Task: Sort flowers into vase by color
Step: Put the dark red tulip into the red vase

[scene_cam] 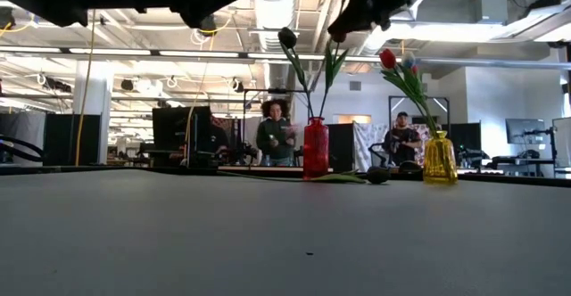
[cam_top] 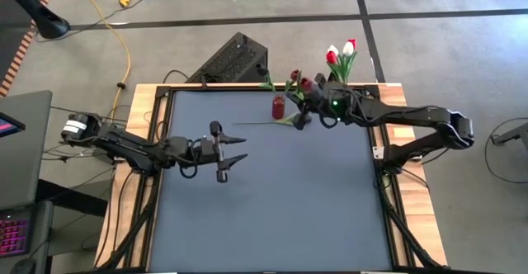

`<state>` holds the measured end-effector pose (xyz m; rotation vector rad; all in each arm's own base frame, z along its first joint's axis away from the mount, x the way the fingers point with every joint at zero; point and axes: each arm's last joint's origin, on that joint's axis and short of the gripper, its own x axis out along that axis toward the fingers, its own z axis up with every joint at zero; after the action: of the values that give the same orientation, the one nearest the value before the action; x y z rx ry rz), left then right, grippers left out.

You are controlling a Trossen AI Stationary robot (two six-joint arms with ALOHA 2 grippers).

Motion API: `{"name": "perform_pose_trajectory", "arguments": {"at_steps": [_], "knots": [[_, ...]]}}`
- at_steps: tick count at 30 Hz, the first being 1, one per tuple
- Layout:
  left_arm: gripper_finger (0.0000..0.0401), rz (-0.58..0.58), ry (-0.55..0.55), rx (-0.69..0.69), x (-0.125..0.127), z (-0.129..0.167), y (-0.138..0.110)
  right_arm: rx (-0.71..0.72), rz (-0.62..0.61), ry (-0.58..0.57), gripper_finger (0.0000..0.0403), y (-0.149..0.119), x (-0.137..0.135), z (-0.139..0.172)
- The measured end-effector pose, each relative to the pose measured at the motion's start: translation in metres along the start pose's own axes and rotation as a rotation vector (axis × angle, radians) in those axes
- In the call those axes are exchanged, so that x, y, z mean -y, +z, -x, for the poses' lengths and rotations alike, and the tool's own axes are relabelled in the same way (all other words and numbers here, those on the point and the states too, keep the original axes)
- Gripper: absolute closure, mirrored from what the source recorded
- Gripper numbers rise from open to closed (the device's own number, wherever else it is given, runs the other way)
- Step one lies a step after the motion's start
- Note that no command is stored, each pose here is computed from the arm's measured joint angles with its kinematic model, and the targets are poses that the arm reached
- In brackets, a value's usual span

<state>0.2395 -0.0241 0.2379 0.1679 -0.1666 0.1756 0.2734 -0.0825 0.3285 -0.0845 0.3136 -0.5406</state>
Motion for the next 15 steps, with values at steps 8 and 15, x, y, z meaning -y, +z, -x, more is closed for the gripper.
{"name": "perform_pose_trajectory", "arguments": {"at_steps": [8,15], "knots": [[0.0197,-0.005,-0.007,-0.010,-0.006,-0.004,0.000,-0.029,-0.017,-0.059,0.0370,-0.010,0.013,-0.021],[0.0197,0.005,-0.018,-0.011,-0.007,-0.004,-0.001,-0.051,-0.028,-0.095,0.0369,-0.014,0.024,-0.028]]}}
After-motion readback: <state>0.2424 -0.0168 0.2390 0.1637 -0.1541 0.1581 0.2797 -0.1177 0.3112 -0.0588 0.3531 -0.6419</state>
